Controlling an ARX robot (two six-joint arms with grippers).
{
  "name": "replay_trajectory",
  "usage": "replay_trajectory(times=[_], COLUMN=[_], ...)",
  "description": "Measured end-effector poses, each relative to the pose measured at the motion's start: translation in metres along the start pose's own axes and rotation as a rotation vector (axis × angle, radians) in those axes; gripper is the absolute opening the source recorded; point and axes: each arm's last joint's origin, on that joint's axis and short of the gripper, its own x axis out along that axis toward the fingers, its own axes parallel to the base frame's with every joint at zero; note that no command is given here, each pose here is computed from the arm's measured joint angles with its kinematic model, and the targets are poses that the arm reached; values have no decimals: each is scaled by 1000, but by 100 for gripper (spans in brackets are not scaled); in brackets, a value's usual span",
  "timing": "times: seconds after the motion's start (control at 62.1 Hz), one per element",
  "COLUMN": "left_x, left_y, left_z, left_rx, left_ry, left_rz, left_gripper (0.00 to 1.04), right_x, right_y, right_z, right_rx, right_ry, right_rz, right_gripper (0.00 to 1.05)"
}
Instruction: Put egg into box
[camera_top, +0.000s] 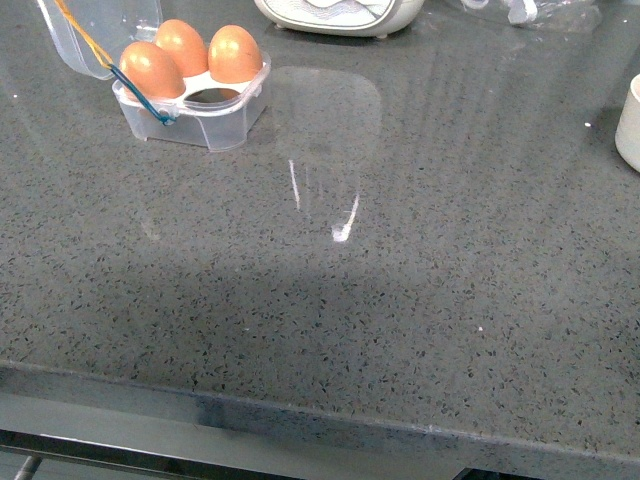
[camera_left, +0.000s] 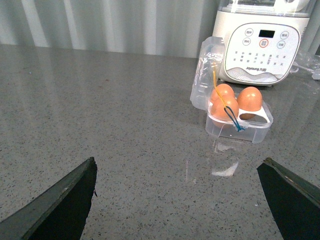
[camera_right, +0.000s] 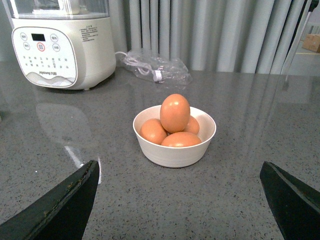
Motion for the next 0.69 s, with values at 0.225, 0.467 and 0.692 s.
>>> replay_trajectory(times=[0.225, 0.467, 0.692], left_x=[0, 0, 0], left_y=[0, 0, 0], left_z=[0, 0, 0], left_rx=[0, 0, 0], left_ry=[0, 0, 0], left_rz=[0, 0, 0], left_gripper=[98, 98, 98], right_x=[0, 0, 0], right_y=[0, 0, 0], right_z=[0, 0, 0], right_rx=[0, 0, 0], right_ry=[0, 0, 0], right_rz=[0, 0, 0], right_gripper=[97, 97, 97])
